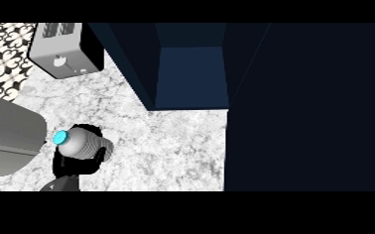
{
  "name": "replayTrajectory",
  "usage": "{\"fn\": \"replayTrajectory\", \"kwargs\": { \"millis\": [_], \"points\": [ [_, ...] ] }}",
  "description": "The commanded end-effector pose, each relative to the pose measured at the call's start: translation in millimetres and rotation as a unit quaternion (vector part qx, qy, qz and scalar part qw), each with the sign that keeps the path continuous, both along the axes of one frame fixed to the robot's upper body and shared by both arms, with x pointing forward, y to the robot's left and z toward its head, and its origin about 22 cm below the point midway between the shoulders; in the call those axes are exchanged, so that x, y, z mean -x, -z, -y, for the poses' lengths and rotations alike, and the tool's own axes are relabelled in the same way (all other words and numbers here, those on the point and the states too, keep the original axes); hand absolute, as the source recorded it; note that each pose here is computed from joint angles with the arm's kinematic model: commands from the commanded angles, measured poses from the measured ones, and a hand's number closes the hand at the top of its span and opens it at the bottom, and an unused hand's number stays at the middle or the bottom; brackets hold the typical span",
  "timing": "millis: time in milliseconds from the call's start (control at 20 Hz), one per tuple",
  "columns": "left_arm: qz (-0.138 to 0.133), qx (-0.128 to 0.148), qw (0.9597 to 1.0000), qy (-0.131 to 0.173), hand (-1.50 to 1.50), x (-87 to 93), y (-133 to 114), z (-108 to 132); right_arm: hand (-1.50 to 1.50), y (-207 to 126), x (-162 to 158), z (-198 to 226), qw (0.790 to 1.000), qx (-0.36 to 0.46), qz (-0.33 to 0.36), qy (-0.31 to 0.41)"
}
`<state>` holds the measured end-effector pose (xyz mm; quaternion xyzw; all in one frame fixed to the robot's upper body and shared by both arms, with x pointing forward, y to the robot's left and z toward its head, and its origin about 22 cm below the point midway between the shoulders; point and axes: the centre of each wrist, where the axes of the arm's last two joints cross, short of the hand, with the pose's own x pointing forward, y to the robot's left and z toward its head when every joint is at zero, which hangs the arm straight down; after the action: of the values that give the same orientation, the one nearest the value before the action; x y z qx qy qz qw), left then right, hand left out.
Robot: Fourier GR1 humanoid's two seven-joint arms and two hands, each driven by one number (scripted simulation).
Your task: Pick up the bottled water, place it into the cabinet and close the cabinet
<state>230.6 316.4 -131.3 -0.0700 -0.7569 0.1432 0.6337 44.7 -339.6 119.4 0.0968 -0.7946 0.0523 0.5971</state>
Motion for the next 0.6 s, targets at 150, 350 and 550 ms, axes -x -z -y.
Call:
{"fn": "replayTrajectory", "kwargs": {
  "millis": [150, 350, 550],
  "points": [
    [0.003, -0.007, 0.9983, 0.058, 1.5, -32.2, -33.6, 6.6, -1.5, -40.9, 15.2, -27.0, 1.0, -0.004, 0.022, -0.02],
    [0.03, -0.029, 0.997, 0.065, 1.5, -36.4, -48.2, 39.9, -1.5, -37.5, 13.1, -18.8, 0.999, 0.005, 0.034, -0.029],
    [0.024, -0.014, 0.9953, 0.093, 1.5, -45.6, -64.5, 101.6, -1.5, -34.5, 15.8, -10.9, 0.999, -0.007, 0.029, -0.014]
  ]
}}
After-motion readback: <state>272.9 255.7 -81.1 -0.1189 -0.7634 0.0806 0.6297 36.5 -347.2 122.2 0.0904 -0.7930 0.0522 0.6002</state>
